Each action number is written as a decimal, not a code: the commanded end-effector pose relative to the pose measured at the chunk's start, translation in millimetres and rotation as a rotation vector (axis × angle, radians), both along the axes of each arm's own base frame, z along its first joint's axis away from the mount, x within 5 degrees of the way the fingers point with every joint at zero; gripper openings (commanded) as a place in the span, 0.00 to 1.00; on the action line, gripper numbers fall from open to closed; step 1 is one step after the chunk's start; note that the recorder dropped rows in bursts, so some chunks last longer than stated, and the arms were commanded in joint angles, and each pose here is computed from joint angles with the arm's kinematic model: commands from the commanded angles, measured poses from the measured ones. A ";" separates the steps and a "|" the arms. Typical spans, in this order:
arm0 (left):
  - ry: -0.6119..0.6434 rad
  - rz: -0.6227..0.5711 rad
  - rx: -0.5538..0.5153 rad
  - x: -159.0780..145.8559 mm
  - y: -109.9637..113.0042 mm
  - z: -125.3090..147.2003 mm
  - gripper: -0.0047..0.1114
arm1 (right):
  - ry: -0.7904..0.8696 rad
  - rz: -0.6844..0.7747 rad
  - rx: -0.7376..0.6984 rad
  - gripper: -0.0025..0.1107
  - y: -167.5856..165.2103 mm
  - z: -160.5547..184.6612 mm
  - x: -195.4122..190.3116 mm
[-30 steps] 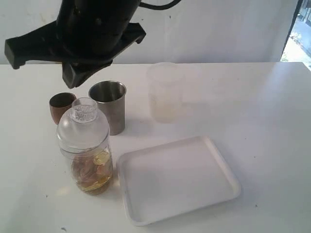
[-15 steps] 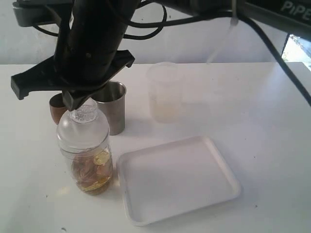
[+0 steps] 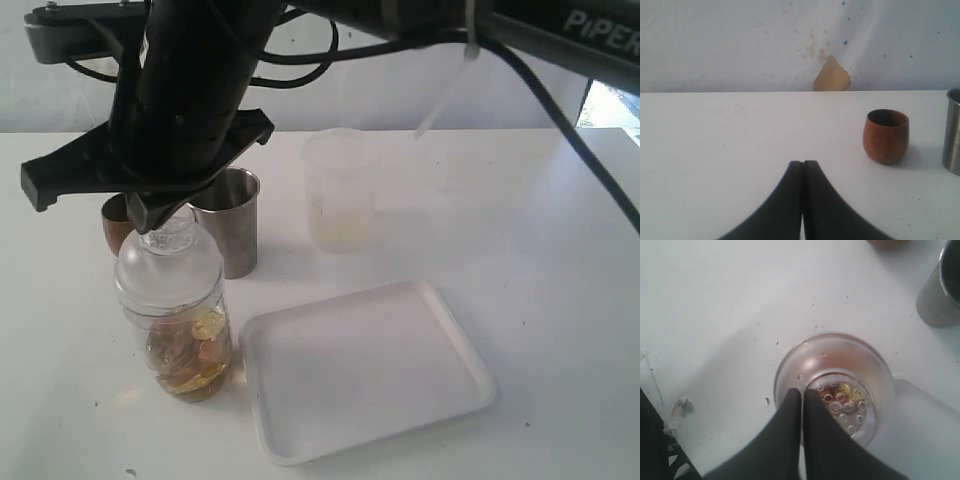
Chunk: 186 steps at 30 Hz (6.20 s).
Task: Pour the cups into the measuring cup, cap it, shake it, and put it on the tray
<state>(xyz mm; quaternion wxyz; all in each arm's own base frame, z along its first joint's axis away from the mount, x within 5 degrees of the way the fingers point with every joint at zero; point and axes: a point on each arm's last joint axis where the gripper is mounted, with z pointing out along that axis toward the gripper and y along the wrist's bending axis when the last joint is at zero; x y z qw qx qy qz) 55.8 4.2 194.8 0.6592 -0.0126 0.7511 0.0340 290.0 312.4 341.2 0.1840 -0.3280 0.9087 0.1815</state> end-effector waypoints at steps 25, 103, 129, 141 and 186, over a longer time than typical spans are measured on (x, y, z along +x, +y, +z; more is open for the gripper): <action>-0.012 -0.006 0.005 -0.1 -0.3 -0.1 0.04 | 0.028 0.034 -0.104 0.02 7.9 -24.4 1.1; -0.012 -0.006 0.005 -0.1 -0.3 -0.1 0.04 | -0.137 0.016 0.047 0.02 -0.8 22.4 -5.2; -0.012 -0.006 0.005 -0.1 -0.3 -0.1 0.04 | -0.113 0.048 0.011 0.02 7.9 1.8 1.9; -0.012 -0.006 0.005 -0.1 -0.3 -0.1 0.04 | -0.256 0.100 0.058 0.29 -17.6 56.3 -19.5; -0.012 -0.006 0.005 -0.1 -0.3 -0.1 0.04 | -0.768 0.208 0.380 0.67 -70.2 -155.4 -107.8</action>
